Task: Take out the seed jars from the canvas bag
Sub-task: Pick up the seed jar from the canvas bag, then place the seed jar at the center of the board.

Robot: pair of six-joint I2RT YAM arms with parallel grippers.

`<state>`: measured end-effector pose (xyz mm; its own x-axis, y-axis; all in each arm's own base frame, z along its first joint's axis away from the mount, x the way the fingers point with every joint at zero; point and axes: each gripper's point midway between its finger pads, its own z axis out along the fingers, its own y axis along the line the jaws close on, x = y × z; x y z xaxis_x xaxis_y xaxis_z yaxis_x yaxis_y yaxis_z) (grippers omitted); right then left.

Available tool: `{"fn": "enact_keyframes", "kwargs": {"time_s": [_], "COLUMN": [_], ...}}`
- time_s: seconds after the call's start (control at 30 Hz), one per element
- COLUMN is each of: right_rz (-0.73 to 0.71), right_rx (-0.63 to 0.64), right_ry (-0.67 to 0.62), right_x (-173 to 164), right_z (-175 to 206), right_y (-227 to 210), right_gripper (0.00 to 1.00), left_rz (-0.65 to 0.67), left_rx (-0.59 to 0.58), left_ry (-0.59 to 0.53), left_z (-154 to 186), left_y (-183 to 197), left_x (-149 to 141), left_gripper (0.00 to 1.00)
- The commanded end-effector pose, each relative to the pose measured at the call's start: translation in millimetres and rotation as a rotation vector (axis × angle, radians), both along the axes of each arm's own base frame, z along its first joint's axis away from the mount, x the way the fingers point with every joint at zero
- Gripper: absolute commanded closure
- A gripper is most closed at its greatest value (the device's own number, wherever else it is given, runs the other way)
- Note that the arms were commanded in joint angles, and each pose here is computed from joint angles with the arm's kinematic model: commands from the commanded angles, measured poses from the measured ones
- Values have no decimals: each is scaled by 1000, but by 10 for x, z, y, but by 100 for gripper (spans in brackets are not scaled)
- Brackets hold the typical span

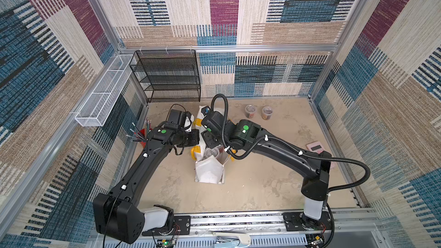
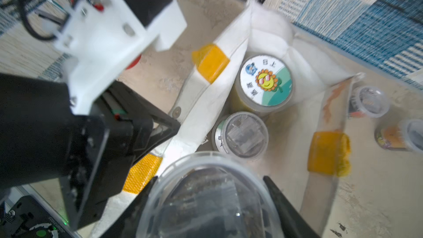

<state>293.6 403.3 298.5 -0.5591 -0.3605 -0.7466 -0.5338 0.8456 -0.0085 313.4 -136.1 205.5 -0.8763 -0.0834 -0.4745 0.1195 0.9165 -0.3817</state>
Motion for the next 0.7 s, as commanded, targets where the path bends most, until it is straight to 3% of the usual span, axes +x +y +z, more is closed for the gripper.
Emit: {"fn": "enact_keyframes", "kwargs": {"time_s": [0.0, 0.2, 0.3, 0.67], "right_rz": [-50, -200, -306, -654], "right_rx": [11, 30, 19, 3], "right_ry": [-77, -160, -184, -117], "right_x": [200, 676, 899, 1352], "right_z": [297, 682, 673, -274], "right_y": [-233, -1032, -1548, -3279], "right_gripper": [59, 59, 59, 59], "left_rz": [-5, -9, -7, -8], "left_rx": [-4, -8, -12, -6], "left_ry": [12, 10, 13, 6], "left_z": [-10, -3, -8, 10], "left_y": [-3, -10, -15, -2], "left_x": [-40, -43, -44, -54], "left_gripper": [100, 100, 100, 100]}}
